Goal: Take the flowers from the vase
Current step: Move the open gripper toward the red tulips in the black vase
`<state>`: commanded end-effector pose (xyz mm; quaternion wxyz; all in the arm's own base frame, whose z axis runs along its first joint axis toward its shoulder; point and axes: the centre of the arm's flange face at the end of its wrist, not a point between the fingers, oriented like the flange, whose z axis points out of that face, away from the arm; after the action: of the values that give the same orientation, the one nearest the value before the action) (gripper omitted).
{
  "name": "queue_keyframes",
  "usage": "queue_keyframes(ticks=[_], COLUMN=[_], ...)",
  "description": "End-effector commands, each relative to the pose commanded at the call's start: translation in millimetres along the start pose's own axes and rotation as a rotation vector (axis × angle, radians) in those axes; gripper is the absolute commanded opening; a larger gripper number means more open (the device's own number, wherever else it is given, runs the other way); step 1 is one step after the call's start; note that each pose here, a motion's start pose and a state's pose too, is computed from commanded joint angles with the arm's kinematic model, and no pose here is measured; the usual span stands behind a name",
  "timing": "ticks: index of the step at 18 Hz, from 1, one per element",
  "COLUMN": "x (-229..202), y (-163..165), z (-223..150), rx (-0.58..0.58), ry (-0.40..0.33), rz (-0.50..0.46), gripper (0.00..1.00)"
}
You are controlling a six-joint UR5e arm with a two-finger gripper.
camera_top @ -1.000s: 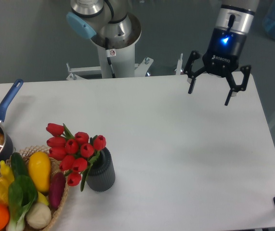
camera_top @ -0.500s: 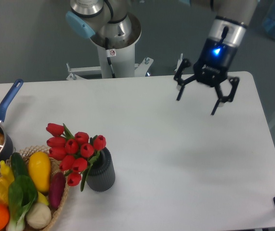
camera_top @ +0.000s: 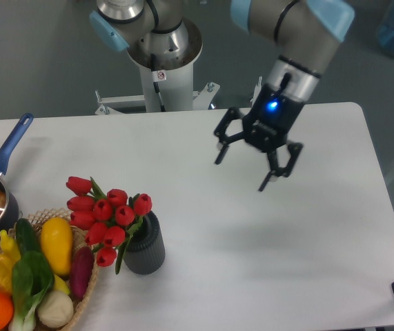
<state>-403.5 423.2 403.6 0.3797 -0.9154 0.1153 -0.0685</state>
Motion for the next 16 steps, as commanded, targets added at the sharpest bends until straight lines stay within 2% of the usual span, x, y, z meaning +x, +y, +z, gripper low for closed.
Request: queue_keyframes(ticks=[8, 16], x=[20.2, 31.1], y=[-10.6, -13.4], z=[50.1, 72.6], rx=[-0.010, -0.018], ry=[0.093, 0.135], rz=[0.024, 0.036], gripper=[1.00, 1.00])
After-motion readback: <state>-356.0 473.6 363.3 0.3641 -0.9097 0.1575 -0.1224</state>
